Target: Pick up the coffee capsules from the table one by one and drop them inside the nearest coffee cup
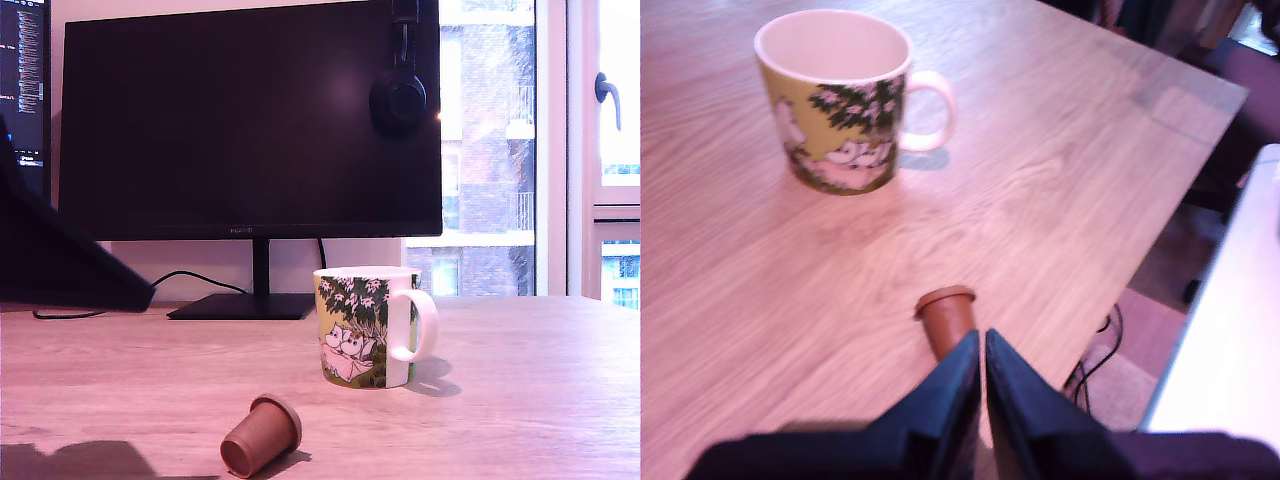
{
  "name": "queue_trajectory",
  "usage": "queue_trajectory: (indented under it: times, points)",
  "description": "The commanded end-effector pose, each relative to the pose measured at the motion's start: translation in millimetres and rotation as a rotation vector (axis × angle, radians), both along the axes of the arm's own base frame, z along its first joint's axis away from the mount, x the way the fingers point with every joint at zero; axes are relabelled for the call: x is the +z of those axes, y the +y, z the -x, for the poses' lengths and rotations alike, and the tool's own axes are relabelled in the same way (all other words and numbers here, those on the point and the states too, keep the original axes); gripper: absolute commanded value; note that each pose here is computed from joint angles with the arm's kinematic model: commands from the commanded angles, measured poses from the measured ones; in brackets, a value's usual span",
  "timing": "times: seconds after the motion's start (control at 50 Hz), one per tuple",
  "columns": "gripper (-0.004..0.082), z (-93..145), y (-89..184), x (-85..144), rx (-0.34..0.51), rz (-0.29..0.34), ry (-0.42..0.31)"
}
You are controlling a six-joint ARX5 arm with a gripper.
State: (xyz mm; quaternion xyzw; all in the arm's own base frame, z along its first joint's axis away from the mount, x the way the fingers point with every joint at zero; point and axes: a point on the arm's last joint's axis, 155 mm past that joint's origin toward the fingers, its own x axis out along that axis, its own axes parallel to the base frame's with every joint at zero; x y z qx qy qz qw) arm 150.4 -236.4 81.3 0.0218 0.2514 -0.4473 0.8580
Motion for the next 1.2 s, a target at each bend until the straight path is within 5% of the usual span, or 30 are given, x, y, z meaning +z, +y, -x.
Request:
queue_trajectory:
  times: [0.0, 0.1, 0.26, 0.46, 1.18]
  points:
    - [0.0128, -1.3, 6.7, -16.2, 0.021, -0.045, 0.011]
    - [0.0324, -2.1, 5.0, -20.7, 0.017, -0.059, 0.013]
    - [0.0346, -7.7, -6.4, -10.5, 0.0, -0.018, -0.032]
    - [0.044, -10.8, -11.0, -20.8, -0.007, -0.044, -0.03]
    - [0.045, -19.9, -30.4, -40.7, 0.005, -0.035, -0.019]
